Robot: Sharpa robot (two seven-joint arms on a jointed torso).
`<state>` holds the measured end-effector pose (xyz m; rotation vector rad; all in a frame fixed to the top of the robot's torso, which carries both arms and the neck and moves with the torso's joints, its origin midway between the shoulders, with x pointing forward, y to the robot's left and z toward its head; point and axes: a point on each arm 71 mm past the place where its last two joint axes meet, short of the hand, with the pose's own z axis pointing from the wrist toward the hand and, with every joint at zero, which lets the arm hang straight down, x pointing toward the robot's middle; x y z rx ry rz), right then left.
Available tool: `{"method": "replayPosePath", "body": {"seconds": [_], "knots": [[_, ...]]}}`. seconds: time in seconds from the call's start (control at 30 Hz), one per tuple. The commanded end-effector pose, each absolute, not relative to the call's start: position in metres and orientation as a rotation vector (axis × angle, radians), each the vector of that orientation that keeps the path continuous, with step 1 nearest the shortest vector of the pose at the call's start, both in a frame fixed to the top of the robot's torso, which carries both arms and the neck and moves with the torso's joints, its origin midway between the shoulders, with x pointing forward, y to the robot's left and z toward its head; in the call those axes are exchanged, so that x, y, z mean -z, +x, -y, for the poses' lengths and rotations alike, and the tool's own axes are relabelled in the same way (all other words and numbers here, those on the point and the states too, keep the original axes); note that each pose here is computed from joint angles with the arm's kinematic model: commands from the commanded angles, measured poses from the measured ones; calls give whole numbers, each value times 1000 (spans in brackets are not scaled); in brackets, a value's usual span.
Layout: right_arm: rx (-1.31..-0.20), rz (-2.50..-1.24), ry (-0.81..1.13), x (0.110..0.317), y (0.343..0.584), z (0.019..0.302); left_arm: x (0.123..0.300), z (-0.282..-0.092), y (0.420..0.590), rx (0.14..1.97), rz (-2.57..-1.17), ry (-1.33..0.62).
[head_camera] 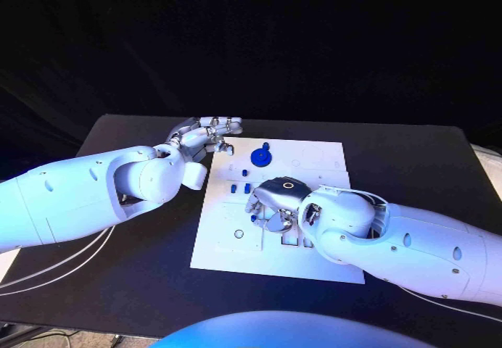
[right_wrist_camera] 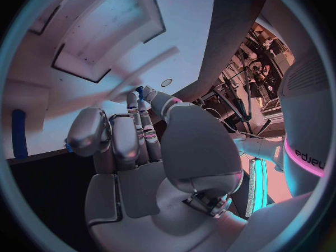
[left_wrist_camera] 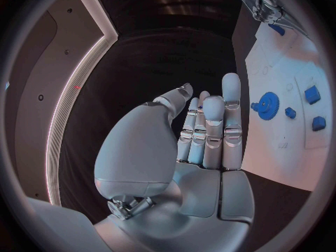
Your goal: Assemble the parts on the task board
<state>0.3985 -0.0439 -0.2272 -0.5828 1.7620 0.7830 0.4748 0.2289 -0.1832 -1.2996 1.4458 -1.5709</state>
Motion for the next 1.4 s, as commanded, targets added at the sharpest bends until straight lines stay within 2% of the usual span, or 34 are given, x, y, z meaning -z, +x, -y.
{"method": "replayPosePath", "body": {"seconds": [0.03,0.27,0.47,0.67,0.9,1.13,1.4], "knots": [[-757,-1766,-574,231,400,47,183,-227,474,1594,-1456,-1296],[-803,-1696,-526,224,397,54,183,-227,474,1593,-1458,-1297],[-814,-1656,-481,211,393,73,183,-229,474,1588,-1457,-1299],[-706,-1662,-439,189,408,108,183,-230,474,1588,-1457,-1299],[-566,-1671,-427,179,426,143,183,-229,474,1592,-1460,-1296],[-512,-1704,-449,181,434,151,183,-229,474,1595,-1463,-1294],[-498,-1742,-484,187,434,150,183,-229,474,1594,-1469,-1296]]}}
